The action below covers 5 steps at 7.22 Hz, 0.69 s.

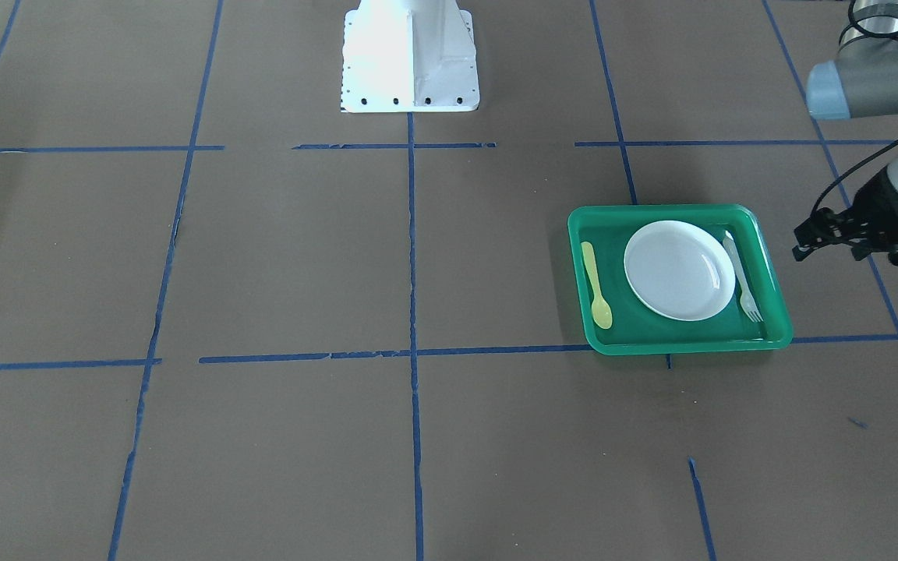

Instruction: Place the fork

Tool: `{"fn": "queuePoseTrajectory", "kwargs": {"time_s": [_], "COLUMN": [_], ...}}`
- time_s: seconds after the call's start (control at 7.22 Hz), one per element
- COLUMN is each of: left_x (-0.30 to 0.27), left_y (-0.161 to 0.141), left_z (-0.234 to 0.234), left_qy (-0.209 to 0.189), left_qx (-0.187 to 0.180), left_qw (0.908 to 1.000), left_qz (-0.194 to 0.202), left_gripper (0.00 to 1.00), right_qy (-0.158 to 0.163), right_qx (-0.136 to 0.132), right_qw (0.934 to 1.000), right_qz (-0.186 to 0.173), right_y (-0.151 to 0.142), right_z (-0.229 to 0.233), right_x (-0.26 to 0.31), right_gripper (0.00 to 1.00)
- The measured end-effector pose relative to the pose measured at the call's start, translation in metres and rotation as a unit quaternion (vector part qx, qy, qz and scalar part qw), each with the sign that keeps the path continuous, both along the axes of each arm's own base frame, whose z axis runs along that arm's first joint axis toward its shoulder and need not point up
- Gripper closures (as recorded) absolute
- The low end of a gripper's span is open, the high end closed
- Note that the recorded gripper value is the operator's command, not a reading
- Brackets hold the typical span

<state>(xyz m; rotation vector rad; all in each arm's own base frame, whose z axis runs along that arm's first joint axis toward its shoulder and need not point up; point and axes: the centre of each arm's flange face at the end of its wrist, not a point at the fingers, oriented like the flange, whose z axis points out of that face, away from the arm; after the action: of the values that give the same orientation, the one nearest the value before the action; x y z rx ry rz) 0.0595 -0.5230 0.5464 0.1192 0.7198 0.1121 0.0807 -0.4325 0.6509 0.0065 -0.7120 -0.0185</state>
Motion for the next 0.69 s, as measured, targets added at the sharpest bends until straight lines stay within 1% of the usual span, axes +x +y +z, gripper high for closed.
{"fn": "queuePoseTrajectory", "kwargs": {"time_s": [0.14, 0.28, 0.42, 0.55, 0.69], "left_x": [-0.042, -0.081, -0.107, -0.12, -0.124], "left_y": [0.008, 0.022, 0.041, 0.059, 0.067], "left_z": [0.015, 0.034, 0.052, 0.066, 0.072], "left_qy": [-0.011, -0.008, 0.013, 0.036, 0.046], "left_qx": [0.009, 0.003, -0.013, -0.026, -0.032], "left_qw": [0.9998, 0.9999, 0.9998, 0.999, 0.9984], "left_qz": [0.015, 0.013, 0.0, -0.008, -0.011], "left_gripper": [0.0, 0.0, 0.0, 0.0, 0.0], "right_qy": [0.0, 0.0, 0.0, 0.0, 0.0], "right_qx": [0.0, 0.0, 0.0, 0.0, 0.0], "right_qw": [1.0, 1.0, 1.0, 1.0, 1.0], "right_qz": [0.0, 0.0, 0.0, 0.0, 0.0], "right_y": [0.0, 0.0, 0.0, 0.0, 0.0], "right_z": [0.0, 0.0, 0.0, 0.0, 0.0], "right_x": [0.0, 0.0, 0.0, 0.0, 0.0], "right_gripper": [0.0, 0.0, 0.0, 0.0, 0.0]}}
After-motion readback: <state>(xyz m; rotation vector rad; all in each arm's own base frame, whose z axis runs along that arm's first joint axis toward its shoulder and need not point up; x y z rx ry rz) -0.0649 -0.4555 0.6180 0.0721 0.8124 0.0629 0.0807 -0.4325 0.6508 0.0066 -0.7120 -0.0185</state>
